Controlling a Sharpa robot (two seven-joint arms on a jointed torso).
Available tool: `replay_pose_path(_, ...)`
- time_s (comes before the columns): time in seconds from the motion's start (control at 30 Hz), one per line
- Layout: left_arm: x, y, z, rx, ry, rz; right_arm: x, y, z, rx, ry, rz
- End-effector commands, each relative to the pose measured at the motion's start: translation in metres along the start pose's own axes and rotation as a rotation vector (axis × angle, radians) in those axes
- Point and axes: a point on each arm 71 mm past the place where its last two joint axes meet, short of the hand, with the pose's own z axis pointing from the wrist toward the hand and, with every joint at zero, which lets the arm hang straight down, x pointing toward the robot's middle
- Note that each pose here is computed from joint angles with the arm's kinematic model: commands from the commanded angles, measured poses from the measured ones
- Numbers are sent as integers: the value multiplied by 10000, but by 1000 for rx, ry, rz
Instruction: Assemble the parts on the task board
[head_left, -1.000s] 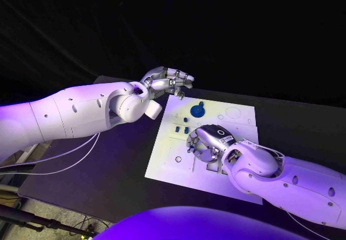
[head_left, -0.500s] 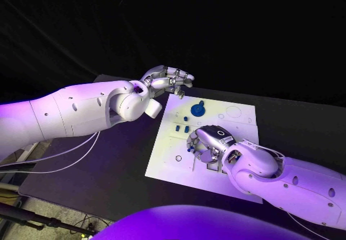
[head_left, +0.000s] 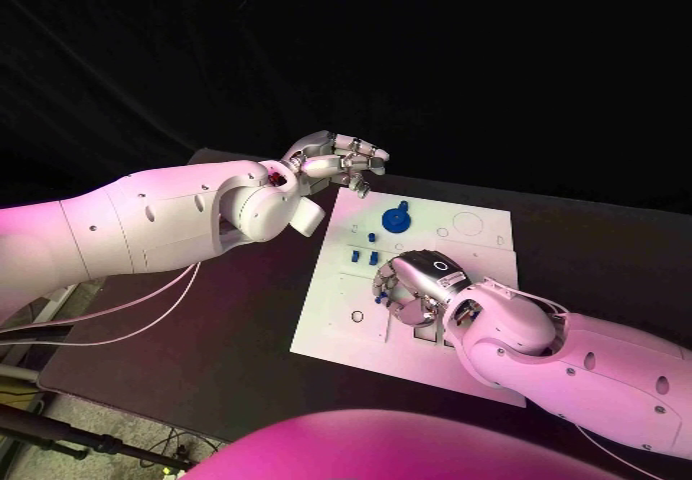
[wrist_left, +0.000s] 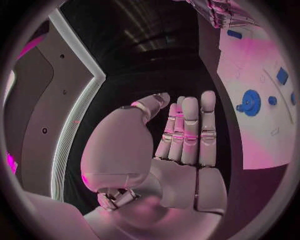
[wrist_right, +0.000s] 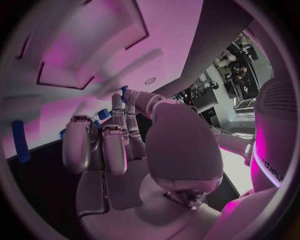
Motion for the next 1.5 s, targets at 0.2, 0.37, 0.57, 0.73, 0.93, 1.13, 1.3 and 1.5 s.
replay_pose_path(0.2,20,-7,7,2,18,-6,79,24,9,-10,77,-34)
replay_pose_path(0.37,19,-5,9,1,18,-6,72,26,15,-11,64,-30)
replay_pose_path(0.57,18,-3,9,-2,20,-6,49,14,13,-4,31,-22)
replay_pose_path(0.73,17,-1,9,-3,20,-6,28,-6,0,4,3,-18)
replay_pose_path(0.93,15,1,8,-6,26,-8,-15,-27,-53,20,-35,5)
replay_pose_path(1.13,12,6,4,-9,35,-10,-158,-66,-181,28,-74,23)
replay_pose_path(1.3,2,10,-4,-10,35,-10,-353,-187,-307,61,-98,22)
replay_pose_path(1.5,-9,18,-19,-13,34,-9,-614,-518,-451,166,-32,-29)
